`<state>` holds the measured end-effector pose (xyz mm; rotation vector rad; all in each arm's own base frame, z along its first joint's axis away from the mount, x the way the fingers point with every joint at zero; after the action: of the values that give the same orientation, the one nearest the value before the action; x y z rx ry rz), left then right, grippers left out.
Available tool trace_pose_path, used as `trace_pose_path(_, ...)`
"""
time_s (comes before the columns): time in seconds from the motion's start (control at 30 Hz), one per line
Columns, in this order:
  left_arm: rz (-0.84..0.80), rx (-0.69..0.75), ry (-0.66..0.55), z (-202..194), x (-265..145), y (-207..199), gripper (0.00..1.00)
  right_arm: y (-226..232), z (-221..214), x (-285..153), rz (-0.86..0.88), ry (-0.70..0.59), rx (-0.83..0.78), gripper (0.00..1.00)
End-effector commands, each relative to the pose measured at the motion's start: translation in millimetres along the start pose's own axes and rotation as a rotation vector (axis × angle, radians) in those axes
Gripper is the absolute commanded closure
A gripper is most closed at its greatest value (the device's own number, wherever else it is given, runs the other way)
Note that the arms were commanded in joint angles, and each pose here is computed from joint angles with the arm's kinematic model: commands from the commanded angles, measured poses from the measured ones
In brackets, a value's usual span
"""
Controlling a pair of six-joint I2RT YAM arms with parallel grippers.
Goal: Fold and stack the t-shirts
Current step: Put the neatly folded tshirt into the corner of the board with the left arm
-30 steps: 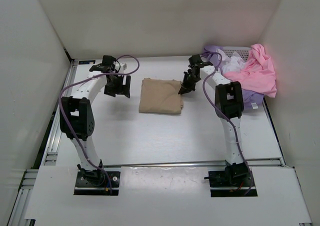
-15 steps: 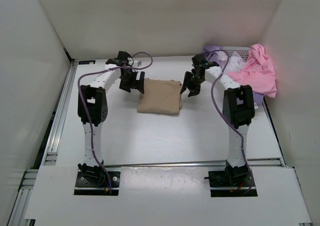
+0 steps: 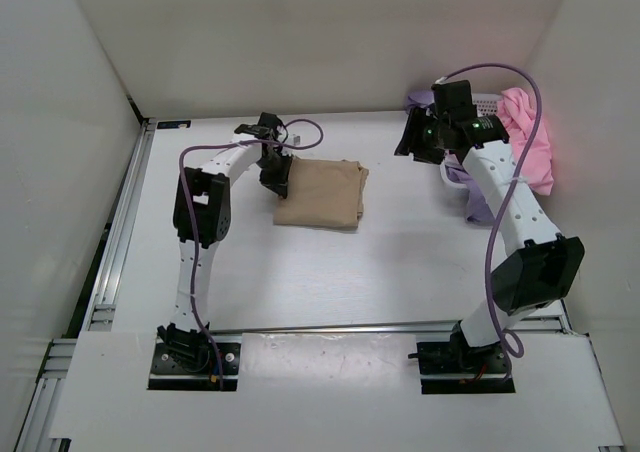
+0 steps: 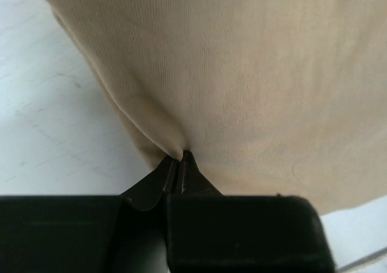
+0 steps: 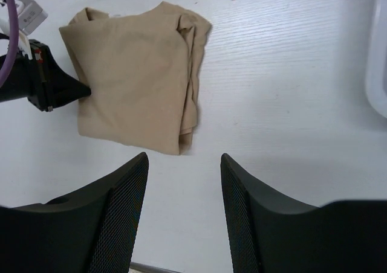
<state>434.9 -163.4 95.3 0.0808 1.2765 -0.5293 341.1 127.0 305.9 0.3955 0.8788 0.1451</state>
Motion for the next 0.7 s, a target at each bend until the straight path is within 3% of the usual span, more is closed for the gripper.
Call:
trace_pose_path(0.0, 0.122, 0.009, -0.016, 5, -12, 10, 0.90, -10, 1, -13, -0.056, -0.029, -0.014, 0.44)
trace_pose_path(0.3, 0.571, -0.165, -0.088, -5, -65, 119, 0.90, -14, 1, -21, -0.097, -0.053, -0.014, 0.43)
trace_pose_path(0.67, 0.892, -0.435, -0.184, -17, -116, 263, 0.90, -20, -3, -13, -0.141, -0.012, -0.021, 0.43)
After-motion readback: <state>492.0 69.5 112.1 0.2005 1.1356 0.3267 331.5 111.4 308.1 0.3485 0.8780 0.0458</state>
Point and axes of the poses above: each gripper's point midway between its finger pads, its own x axis out along the fingers, its own y axis along the line the jaws close on, z = x × y, the point moved 8 cm from there along -x, back along the fingers, and after that the axes turned 4 degrees about x, right-handed, at the moved point
